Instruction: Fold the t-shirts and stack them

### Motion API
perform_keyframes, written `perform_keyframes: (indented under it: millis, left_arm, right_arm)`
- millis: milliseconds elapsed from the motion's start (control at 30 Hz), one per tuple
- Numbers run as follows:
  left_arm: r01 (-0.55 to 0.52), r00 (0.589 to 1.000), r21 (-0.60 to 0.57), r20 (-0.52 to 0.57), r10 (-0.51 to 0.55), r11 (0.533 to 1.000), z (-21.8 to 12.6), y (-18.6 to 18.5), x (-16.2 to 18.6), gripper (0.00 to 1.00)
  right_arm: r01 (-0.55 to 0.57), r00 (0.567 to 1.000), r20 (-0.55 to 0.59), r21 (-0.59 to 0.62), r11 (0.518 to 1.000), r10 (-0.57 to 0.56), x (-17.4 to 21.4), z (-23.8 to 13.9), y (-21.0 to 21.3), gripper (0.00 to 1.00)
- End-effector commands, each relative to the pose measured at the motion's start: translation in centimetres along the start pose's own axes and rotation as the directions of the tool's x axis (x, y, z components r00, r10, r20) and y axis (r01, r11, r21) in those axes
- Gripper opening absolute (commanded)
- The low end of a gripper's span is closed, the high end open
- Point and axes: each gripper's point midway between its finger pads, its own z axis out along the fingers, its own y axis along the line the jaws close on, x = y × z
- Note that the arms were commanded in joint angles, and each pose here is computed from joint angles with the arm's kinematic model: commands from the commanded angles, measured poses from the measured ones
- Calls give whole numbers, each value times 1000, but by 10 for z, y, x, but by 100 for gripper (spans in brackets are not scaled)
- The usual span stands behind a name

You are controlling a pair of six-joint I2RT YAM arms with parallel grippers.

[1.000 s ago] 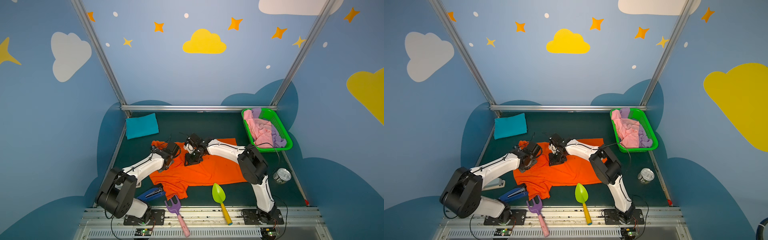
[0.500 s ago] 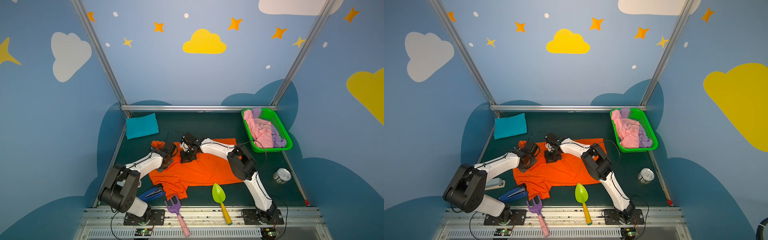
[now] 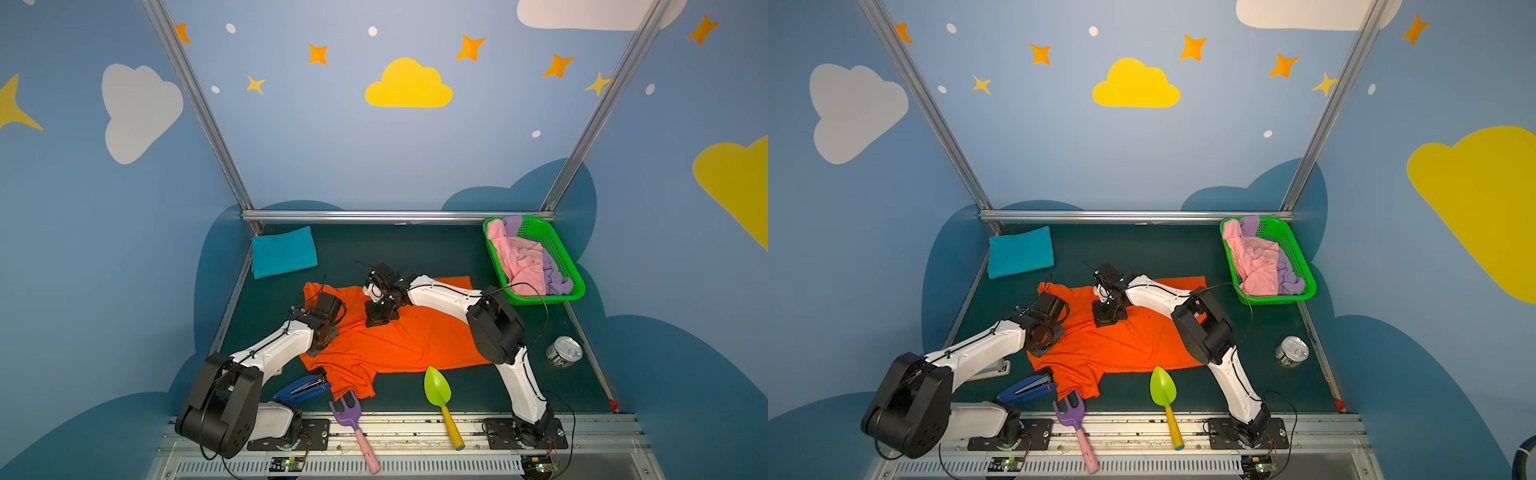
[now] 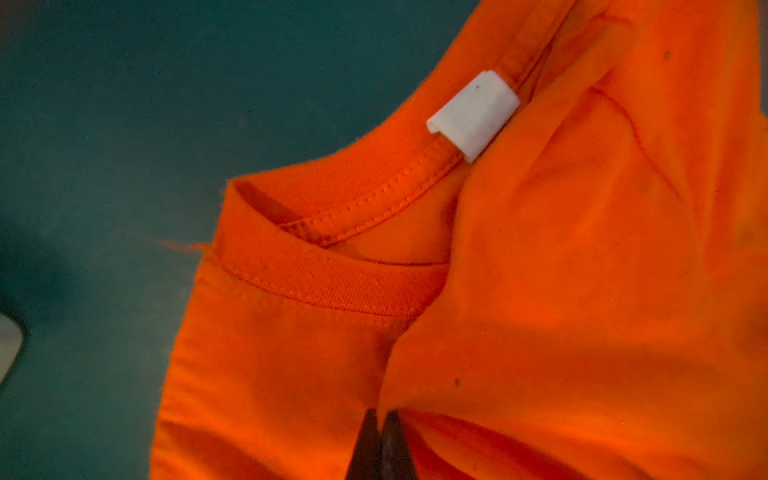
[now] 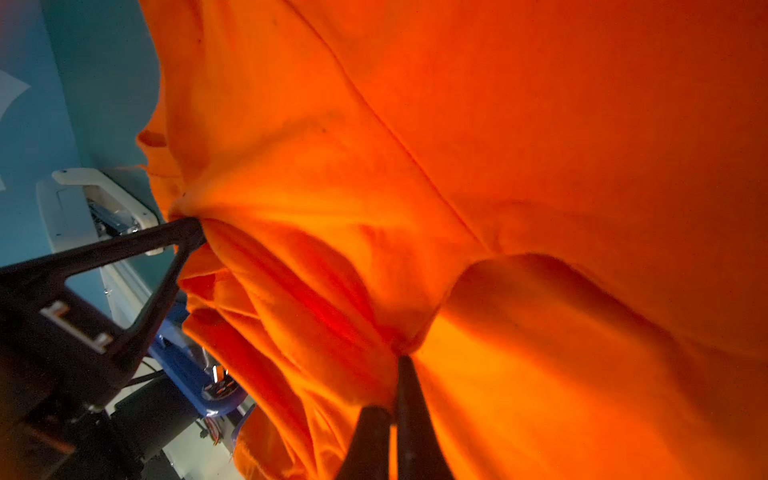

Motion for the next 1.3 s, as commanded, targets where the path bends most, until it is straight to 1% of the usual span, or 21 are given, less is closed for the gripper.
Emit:
perform_keyframes:
  millis: [0,67,100,167,200,233,367,500,567,600,633,667,700,767,833,900,967,1033,1100,1200,1267]
  left_arm:
    - [19,1000,-58,3,-18,998,-1,22,1,8]
    - [23,1000,-53,2,-23,998,-2,25,3,13]
    - [25,1000,-56,0,-25,998,-2,27,4,19]
    - [25,1000,-59,-8,-25,998,-3,31,7,38]
    - [26,1000,-60,-12,-27,998,-4,33,8,42]
    - [27,1000,-63,-14,-28,998,-5,36,9,43]
    - [52,998,-47,28,-51,998,-20,41,1,45]
    - [52,987,26,151,-56,998,-39,29,-27,49]
    - [44,978,52,202,-53,998,-48,16,-43,53]
    - [36,974,59,221,-49,998,-52,7,-52,55]
    - [30,971,57,233,-43,998,-53,-1,-60,56]
    - [27,971,54,237,-39,998,-53,-9,-66,57]
    - [24,971,52,236,-35,998,-51,-18,-72,58]
    - [12,977,22,211,-16,1000,-41,-33,-79,58]
    - [-22,983,-15,181,24,1000,-28,-48,-84,57]
    - [-38,986,-44,163,45,998,-13,-57,-86,57]
    - [-43,987,-64,152,52,997,2,-61,-88,60]
    - [-39,990,-91,134,51,995,17,-60,-89,65]
    - [-35,992,-106,121,48,994,28,-57,-90,68]
    - [-27,995,-130,95,39,991,45,-49,-90,68]
    - [-17,997,-144,78,29,989,55,-44,-91,68]
  right_arm:
    - [16,999,-40,56,998,-14,22,-5,-13,0]
    - [26,998,-58,70,997,-22,33,-1,-17,0]
    - [34,997,-68,77,996,-29,39,1,-19,4]
    - [42,996,-85,102,994,-34,50,4,-25,14]
    - [43,995,-94,109,993,-33,56,6,-28,19]
    - [45,994,-99,109,993,-35,60,6,-29,23]
    - [74,995,-77,110,991,-66,63,-7,-29,28]
    - [123,992,5,132,984,-125,48,-45,-27,27]
    - [117,990,59,157,981,-127,36,-67,-35,23]
    - [102,989,89,171,980,-118,28,-79,-43,16]
    - [79,988,114,188,979,-101,20,-90,-52,3]
    - [53,988,134,205,977,-81,14,-98,-62,0]
    - [18,987,152,221,975,-53,7,-106,-74,0]
    - [-43,983,186,250,967,-5,-5,-117,-96,0]
    - [-99,976,214,285,953,37,-17,-124,-118,0]
    - [-141,972,223,321,937,70,-26,-125,-138,0]
    - [-178,970,222,352,919,102,-33,-123,-158,0]
    - [-213,966,216,369,905,139,-39,-118,-176,2]
    - [-239,962,218,382,893,165,-47,-114,-191,7]
    - [-271,958,205,399,876,203,-56,-104,-210,11]
    - [-285,956,194,413,865,222,-60,-99,-220,12]
